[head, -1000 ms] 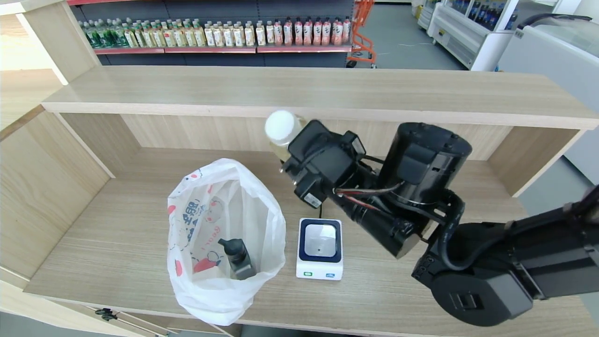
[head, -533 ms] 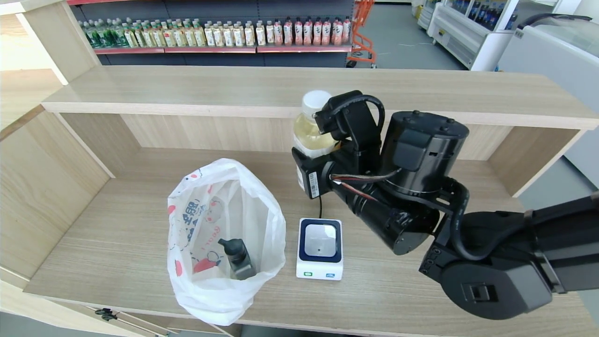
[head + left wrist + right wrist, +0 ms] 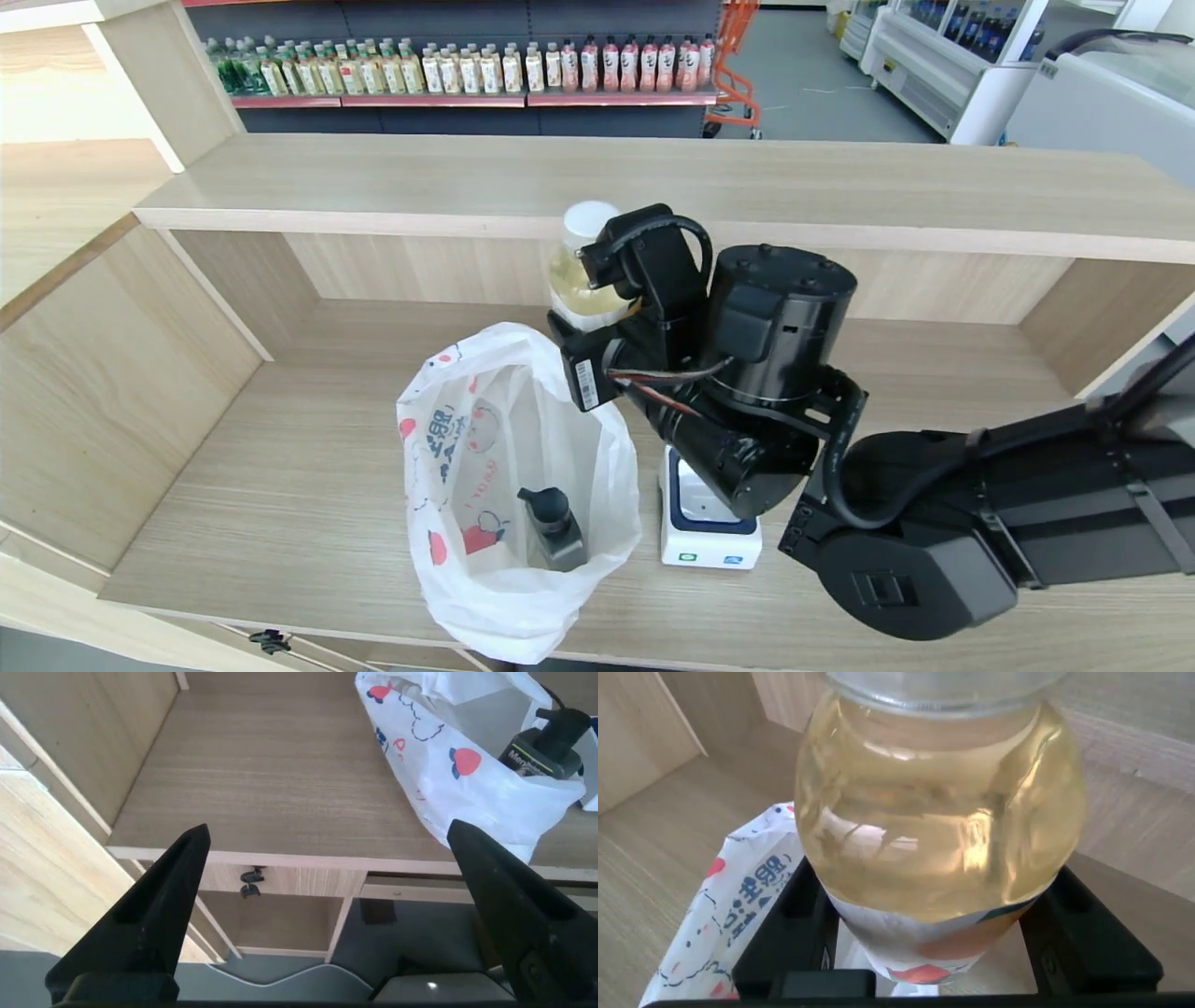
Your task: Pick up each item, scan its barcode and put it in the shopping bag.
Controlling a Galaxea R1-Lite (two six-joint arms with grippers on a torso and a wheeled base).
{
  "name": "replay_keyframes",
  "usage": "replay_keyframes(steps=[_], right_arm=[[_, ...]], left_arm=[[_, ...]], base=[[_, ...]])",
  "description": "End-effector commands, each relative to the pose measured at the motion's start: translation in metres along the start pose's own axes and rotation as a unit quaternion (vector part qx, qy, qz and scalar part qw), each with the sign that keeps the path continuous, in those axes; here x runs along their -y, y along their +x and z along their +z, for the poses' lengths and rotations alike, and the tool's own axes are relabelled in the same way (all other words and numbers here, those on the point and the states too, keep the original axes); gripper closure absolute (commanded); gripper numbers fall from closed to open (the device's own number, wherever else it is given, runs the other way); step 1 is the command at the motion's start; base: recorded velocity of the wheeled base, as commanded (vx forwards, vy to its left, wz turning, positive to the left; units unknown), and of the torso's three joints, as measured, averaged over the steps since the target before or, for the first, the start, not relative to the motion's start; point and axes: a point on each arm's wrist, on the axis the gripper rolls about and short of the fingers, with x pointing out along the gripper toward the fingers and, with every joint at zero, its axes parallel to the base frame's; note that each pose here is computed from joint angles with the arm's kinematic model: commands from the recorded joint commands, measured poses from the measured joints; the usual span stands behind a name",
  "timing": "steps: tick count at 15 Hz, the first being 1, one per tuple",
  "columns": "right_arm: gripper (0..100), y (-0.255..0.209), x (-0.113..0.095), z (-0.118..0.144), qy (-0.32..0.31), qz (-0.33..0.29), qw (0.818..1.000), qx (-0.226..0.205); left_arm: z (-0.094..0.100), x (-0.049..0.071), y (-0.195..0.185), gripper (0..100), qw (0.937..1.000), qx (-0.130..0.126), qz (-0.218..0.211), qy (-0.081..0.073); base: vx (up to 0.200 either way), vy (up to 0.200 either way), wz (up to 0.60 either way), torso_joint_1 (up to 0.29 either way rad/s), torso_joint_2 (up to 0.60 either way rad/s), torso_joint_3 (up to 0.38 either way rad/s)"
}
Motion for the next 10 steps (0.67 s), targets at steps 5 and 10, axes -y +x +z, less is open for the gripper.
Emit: replay_keyframes(steps=[5,10], right_arm=[[100,0.038,-0.015,-0.03,-0.002,0.008,1.0,-0.005],[100,0.04,-0.014,-0.045,-0.012,0.011,1.0,-0.024]], left_arm=[[0.0,0.0,0.0,0,1.0,0.0,0.0,-0.001],[0.0,0.0,0.0,0,1.0,0.0,0.0,-0.001]], base=[[0.0,0.12,0.0,0.001,0.0,0.0],[0.0,0.0,0.0,0.0,0.0,0.0]])
